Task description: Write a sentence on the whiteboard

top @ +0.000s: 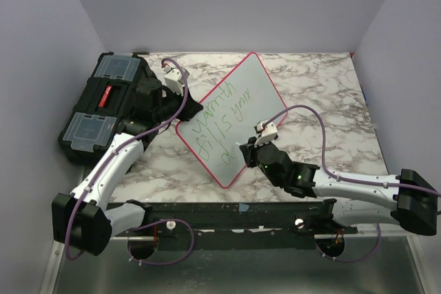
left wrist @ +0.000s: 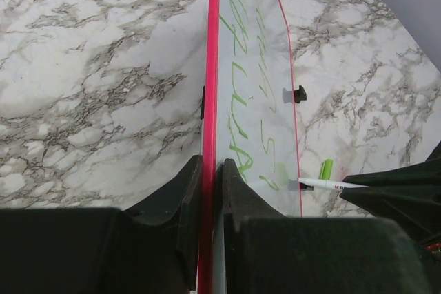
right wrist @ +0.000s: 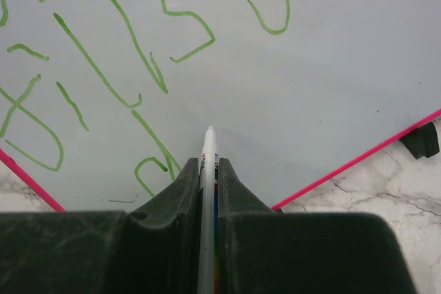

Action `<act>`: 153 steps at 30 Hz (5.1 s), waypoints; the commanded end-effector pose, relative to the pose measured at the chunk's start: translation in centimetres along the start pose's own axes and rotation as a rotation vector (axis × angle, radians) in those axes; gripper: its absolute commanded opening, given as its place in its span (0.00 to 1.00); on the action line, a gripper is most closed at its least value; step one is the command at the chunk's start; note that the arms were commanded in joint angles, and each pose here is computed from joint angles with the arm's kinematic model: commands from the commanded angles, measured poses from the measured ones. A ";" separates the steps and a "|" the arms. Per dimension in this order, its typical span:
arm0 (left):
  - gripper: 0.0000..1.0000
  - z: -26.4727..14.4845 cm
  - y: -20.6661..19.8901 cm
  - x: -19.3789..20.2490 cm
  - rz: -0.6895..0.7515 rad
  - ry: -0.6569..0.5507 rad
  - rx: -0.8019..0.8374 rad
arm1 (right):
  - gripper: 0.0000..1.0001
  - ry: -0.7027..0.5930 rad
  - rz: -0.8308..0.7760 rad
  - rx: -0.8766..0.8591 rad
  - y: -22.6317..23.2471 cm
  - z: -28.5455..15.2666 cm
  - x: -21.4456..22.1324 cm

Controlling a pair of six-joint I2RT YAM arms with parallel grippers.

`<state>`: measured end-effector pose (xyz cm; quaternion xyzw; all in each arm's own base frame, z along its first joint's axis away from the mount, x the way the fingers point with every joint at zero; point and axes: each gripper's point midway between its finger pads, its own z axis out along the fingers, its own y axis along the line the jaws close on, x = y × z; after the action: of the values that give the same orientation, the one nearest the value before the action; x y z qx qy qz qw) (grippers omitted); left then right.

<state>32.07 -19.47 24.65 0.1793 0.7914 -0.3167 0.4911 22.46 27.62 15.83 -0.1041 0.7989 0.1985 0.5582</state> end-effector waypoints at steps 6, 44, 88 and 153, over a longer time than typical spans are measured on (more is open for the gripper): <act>0.00 0.3 0.1 -0.6 0.057 -0.024 0.005 | 0.01 -0.016 0.049 -0.036 0.5 0.5 -0.5; 0.00 0.5 0.3 -0.3 0.055 -0.015 0.000 | 0.01 0.068 0.060 -0.163 1.5 0.9 2.7; 0.00 0.6 0.3 -0.3 0.050 -0.012 0.001 | 0.01 0.070 0.031 0.011 -1.8 1.1 2.9; 0.00 -0.2 0.0 -0.6 0.059 -0.029 -0.001 | 0.01 0.127 -0.009 0.078 -3.6 0.4 4.6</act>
<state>32.52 -19.61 24.45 0.1794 0.7907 -0.3167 0.4922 22.86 26.04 11.99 -0.1002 0.8281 0.1837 0.5201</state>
